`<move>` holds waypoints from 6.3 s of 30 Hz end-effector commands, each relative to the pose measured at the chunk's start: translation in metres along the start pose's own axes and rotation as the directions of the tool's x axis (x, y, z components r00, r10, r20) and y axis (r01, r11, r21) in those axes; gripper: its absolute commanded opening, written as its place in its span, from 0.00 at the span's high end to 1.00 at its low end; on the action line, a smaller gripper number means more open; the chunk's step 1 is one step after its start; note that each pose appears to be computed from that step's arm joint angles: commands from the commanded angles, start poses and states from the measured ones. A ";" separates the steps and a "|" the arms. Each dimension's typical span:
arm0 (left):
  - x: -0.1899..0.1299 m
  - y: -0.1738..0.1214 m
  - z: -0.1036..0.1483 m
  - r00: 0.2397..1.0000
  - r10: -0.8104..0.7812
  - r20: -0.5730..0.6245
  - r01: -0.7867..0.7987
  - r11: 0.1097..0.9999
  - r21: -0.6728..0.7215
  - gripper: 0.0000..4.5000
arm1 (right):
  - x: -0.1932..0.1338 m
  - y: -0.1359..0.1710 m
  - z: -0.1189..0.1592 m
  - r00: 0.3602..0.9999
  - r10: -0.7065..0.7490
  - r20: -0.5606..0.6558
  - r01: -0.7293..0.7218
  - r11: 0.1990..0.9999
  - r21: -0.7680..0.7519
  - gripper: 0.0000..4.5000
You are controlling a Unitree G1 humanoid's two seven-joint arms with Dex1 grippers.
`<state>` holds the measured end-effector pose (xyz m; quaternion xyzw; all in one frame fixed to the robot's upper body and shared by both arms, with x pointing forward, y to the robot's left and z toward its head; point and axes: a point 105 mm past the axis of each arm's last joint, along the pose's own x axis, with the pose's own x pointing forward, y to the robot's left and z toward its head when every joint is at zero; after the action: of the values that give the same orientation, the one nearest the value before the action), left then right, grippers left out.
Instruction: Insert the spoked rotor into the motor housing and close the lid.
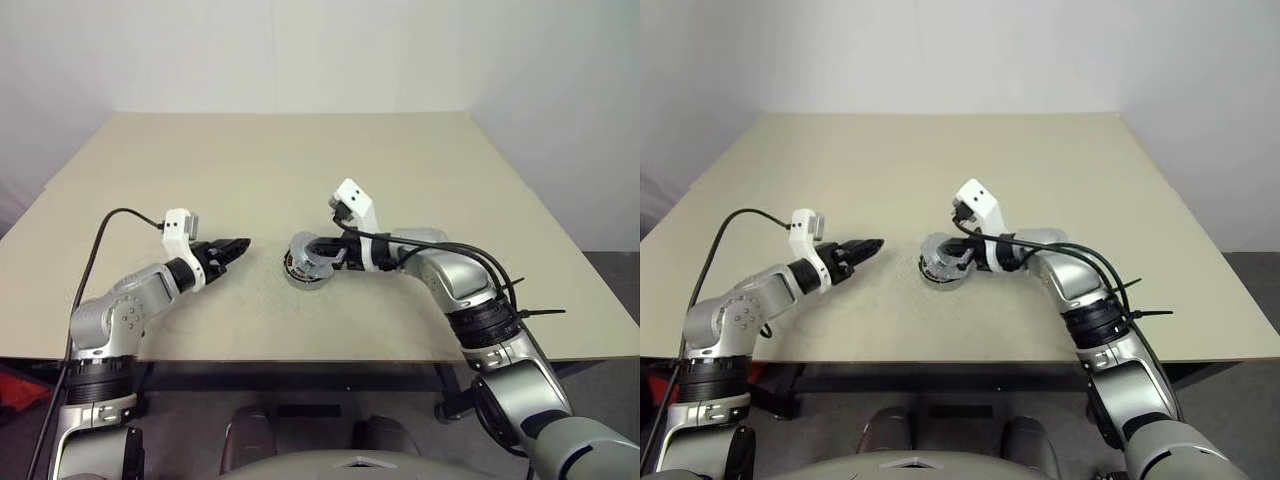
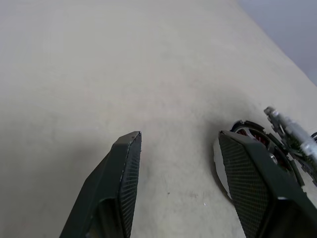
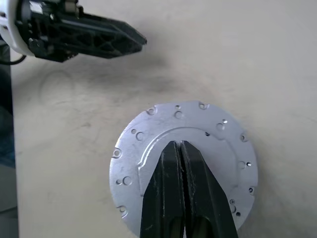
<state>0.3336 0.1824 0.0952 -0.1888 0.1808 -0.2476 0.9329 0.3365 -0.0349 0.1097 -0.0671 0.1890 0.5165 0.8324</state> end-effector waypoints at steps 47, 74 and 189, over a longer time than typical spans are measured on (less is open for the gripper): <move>0.011 -0.007 0.024 0.999 -0.041 0.022 0.039 0.997 0.073 0.42 | 0.014 0.001 -0.010 0.975 0.057 0.216 -0.014 0.981 -0.195 0.04; 0.005 0.000 0.028 1.000 -0.002 0.030 0.000 0.997 0.073 0.42 | 0.023 -0.014 -0.019 0.970 -0.020 0.243 0.054 0.989 -0.135 0.31; 0.022 -0.032 0.009 0.995 -0.100 -0.014 0.100 0.994 0.033 0.42 | -0.003 -0.054 -0.149 0.957 -0.104 -0.272 0.086 0.993 -0.078 0.31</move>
<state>0.3402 0.1492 0.0946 -0.1894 0.2016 -0.2886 0.9166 0.3781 -0.0733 0.0392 -0.1558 0.1387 0.4832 0.8503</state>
